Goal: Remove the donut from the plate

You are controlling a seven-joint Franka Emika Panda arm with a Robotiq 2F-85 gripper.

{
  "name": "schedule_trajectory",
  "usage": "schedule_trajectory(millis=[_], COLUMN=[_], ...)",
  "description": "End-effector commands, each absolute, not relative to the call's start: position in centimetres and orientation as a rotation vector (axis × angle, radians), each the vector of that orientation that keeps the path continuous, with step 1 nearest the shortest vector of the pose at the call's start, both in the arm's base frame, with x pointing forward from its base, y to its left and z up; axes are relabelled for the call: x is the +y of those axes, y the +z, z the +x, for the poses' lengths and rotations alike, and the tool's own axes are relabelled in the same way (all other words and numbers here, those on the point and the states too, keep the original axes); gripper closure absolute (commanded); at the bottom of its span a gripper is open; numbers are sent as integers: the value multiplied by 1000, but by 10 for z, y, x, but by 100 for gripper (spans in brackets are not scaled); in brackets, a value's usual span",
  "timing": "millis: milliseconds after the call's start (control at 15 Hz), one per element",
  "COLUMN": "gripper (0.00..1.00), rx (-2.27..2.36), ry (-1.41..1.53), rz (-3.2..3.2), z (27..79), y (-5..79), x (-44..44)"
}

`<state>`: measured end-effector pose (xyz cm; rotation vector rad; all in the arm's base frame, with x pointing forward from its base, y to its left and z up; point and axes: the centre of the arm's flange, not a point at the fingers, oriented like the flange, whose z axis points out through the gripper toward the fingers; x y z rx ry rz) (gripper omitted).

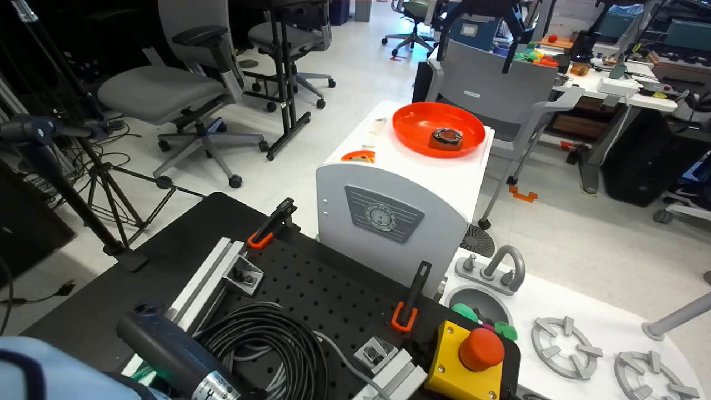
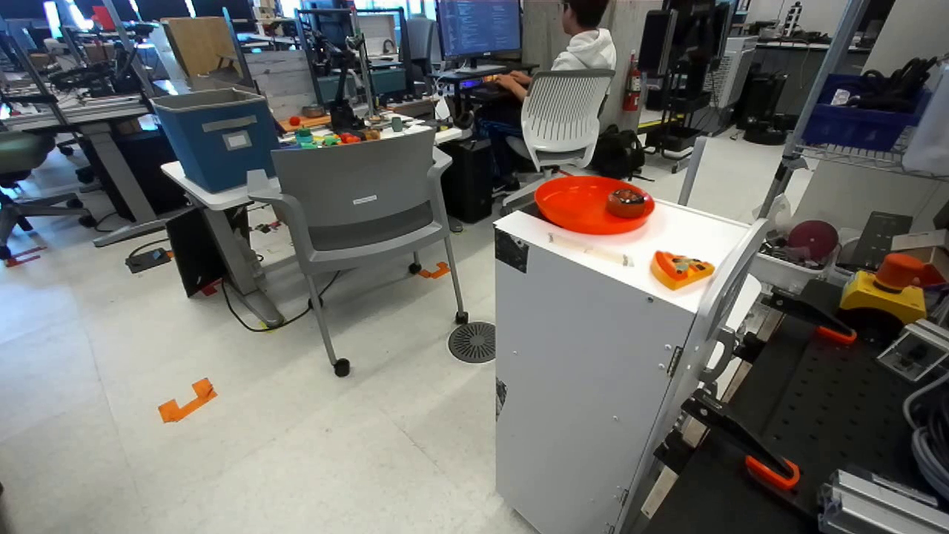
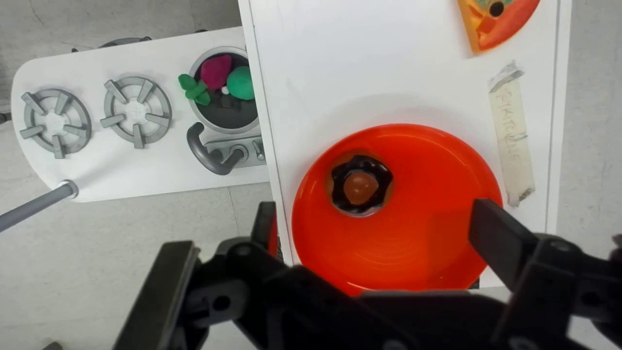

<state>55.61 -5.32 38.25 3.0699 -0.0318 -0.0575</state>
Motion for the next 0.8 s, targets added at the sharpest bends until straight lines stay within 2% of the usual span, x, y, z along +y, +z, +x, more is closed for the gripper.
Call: schedule_trajectory(millis=[0,733], gripper=[0,0], rx=[-34,-39], ry=[-112,-84], rz=[3044,3068], z=[569,575], y=[377,370], x=[-49,-46])
